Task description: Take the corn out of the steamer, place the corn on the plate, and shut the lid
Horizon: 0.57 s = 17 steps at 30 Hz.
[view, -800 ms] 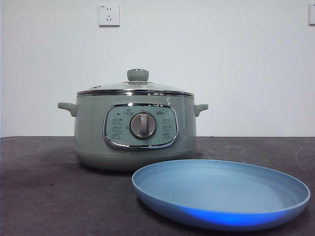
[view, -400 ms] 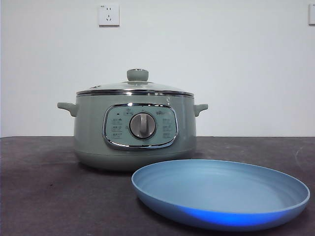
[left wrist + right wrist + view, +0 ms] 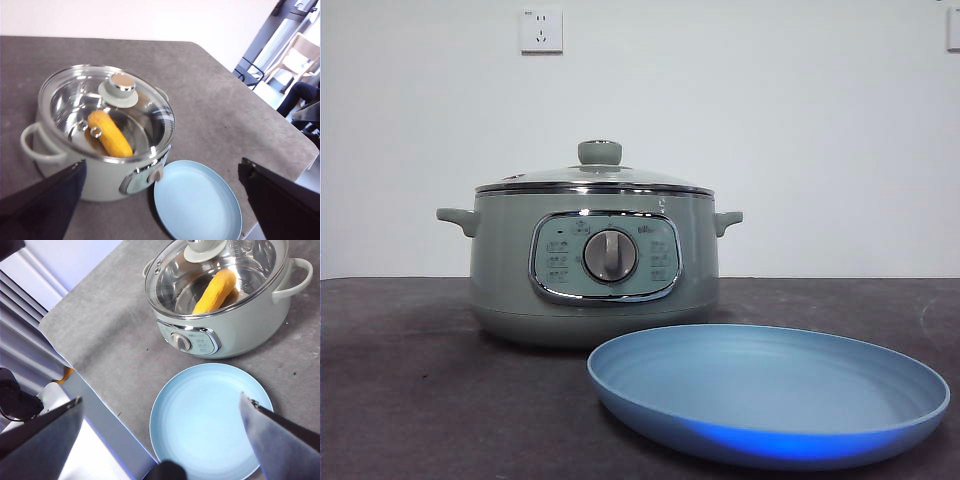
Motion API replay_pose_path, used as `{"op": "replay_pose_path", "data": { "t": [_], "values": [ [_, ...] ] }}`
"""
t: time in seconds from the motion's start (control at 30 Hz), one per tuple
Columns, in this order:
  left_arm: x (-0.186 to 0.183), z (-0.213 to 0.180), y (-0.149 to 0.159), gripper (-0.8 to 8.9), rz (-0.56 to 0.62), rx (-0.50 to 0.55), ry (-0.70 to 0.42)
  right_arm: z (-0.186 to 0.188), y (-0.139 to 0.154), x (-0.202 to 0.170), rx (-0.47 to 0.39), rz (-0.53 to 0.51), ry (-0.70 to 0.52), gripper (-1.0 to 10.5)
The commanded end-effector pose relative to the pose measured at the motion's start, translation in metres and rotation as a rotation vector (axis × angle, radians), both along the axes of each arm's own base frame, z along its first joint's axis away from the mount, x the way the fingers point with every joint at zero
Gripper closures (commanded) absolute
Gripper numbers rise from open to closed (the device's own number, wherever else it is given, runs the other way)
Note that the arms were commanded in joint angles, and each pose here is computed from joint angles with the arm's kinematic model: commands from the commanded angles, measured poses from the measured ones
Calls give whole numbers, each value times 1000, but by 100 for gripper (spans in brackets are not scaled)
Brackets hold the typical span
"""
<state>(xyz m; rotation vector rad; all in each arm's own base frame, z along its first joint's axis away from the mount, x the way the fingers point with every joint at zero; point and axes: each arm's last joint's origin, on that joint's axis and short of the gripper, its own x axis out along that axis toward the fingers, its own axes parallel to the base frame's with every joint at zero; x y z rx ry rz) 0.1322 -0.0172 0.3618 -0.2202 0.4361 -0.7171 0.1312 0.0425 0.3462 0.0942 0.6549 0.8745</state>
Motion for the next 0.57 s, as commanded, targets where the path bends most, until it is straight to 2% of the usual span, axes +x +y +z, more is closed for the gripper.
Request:
{"op": "replay_pose_path", "data": {
  "t": [0.03, 0.43, 0.57],
  "values": [
    [14, 0, -5, 217, -15, 0, -17, 2, 0, -1, 3, 2, -9, 378],
    [80, -12, -46, 217, 3, 68, -105, 1, 0, 0, -1, -1, -10, 379],
    [105, -22, -65, 218, 18, 87, -155, 1, -1, 0, -27, -33, -14, 379]
  ]
}}
